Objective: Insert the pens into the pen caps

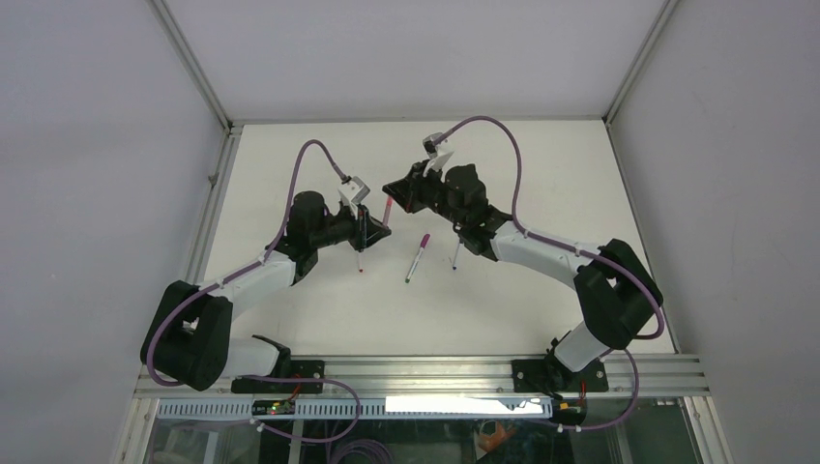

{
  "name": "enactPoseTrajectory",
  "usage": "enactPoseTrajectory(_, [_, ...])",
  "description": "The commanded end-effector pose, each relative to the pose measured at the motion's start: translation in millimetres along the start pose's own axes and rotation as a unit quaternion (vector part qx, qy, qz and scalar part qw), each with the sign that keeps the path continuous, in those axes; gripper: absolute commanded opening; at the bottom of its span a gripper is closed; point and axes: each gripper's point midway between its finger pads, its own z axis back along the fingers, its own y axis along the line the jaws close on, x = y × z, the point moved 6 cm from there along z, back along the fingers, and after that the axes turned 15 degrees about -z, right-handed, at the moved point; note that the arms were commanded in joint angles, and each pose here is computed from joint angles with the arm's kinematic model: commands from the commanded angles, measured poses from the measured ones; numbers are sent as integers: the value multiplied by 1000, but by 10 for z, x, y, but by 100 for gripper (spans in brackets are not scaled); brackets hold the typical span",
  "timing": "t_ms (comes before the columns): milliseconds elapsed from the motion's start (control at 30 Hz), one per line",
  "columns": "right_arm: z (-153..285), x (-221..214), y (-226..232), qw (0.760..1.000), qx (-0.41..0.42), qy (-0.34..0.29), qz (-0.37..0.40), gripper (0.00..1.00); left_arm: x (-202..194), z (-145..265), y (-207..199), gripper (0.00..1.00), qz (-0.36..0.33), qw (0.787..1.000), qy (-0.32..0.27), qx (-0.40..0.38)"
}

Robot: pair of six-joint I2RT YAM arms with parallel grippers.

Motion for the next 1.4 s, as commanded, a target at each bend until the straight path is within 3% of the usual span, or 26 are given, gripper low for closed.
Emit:
enactPoseTrajectory(0, [23,6,19,1000,0,29,-4,0,274,7,5,0,-50,998,-45,3])
enactPoseTrajectory(200, [85,-262,-134,997,-26,75,-19,0,513,88,75,0,-70,994,-68,41])
enactPoseTrajectory(567, [152,-874,-297,989,-68,126,-36,0,1060,108,140,0,-104,987,-112,44])
enactPoseTrajectory(1067, [216,-1195,-388,980,-117,161,-25,0,1744,180,256,0,-149,977,-138,64])
enactPoseTrajectory(1367, [321,-1480,-380,957,-123,260,-26,0,2074,279,365,0,-213,959,-158,105])
